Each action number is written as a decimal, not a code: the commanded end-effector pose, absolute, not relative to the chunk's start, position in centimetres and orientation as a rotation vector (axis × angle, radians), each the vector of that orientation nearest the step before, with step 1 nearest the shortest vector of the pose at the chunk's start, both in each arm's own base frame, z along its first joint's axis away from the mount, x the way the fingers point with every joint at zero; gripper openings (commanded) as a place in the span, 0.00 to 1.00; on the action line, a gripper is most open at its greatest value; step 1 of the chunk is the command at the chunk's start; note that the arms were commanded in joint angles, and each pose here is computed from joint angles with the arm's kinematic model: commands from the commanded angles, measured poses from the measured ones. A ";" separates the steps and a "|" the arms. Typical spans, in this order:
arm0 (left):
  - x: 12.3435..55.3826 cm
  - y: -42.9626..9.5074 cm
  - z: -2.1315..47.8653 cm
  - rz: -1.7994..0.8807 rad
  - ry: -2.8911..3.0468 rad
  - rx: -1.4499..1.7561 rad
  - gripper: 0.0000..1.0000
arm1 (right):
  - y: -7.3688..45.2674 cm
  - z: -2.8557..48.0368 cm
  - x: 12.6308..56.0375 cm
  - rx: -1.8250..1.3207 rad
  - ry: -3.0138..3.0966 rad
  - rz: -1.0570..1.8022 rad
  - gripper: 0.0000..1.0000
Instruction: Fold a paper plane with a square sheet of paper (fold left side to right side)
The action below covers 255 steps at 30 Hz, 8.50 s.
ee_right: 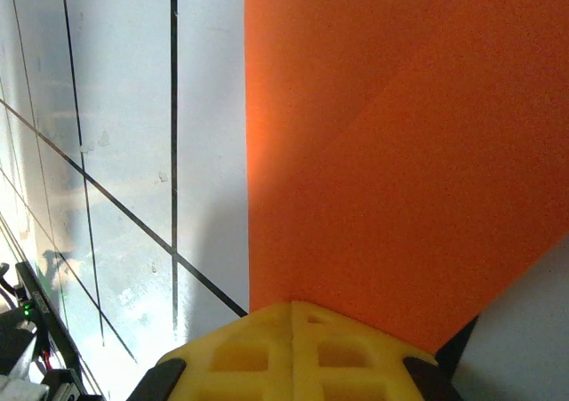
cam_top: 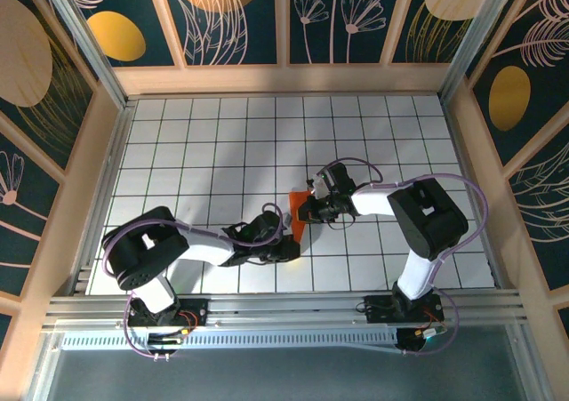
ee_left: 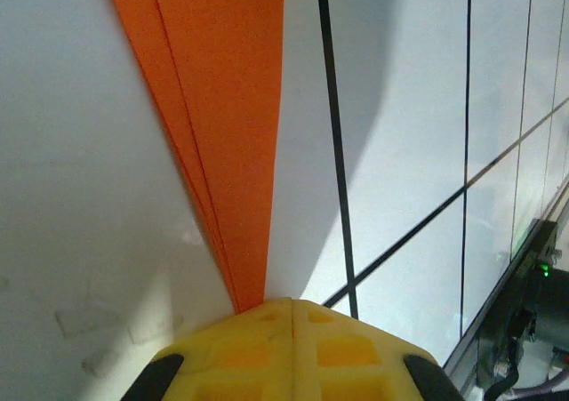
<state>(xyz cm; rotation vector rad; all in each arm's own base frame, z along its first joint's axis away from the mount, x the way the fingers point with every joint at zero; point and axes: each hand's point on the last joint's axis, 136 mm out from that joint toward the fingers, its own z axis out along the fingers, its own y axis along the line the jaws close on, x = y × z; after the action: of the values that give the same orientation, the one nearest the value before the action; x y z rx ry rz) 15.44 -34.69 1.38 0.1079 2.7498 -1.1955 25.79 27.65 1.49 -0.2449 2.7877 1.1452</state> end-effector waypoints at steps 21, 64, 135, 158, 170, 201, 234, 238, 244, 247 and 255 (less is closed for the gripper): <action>24.6 -23.8 8.3 -0.807 2.444 -0.240 0.20 | 24.9 9.5 29.3 -0.175 2.705 0.472 0.63; 27.9 -16.3 14.5 -0.928 2.156 -0.527 0.38 | 33.8 14.6 26.6 -0.324 2.324 1.411 0.00; 26.6 -14.3 12.8 -0.825 2.198 -0.536 0.51 | 32.5 4.2 24.4 -0.755 2.738 0.476 0.31; 26.4 -14.0 13.2 -0.803 2.195 -0.511 0.52 | 31.6 5.2 29.0 -0.299 2.783 0.388 0.00; 26.2 -13.4 13.4 -0.710 2.210 -0.408 0.65 | 27.4 4.5 37.6 -0.026 2.794 0.117 0.00; 26.0 -13.6 13.1 -0.711 2.238 -0.409 0.66 | 27.4 1.7 38.7 -0.046 2.842 0.058 0.44; 31.2 -5.1 18.8 -0.399 2.016 -0.581 0.95 | 14.3 21.9 34.6 0.075 2.277 0.214 0.82; 31.1 -1.9 20.7 -0.195 1.899 -0.593 0.98 | 7.8 23.2 34.0 0.206 2.116 0.191 0.94; 30.5 0.3 23.6 -0.065 1.698 -0.522 0.99 | -0.7 22.9 32.5 0.383 1.874 0.050 0.99; 30.0 1.6 24.0 0.050 1.642 -0.489 0.99 | -3.6 21.6 31.9 0.428 1.777 -0.002 0.99; 29.5 2.9 21.8 0.278 1.563 -0.350 0.99 | -4.8 18.9 32.1 0.349 1.558 -0.012 0.99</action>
<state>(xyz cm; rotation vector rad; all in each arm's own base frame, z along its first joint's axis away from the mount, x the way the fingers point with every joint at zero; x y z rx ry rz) 29.66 1.93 19.80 -0.3854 1.6790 0.1774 30.94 -5.09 13.65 0.4354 1.8211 -0.0423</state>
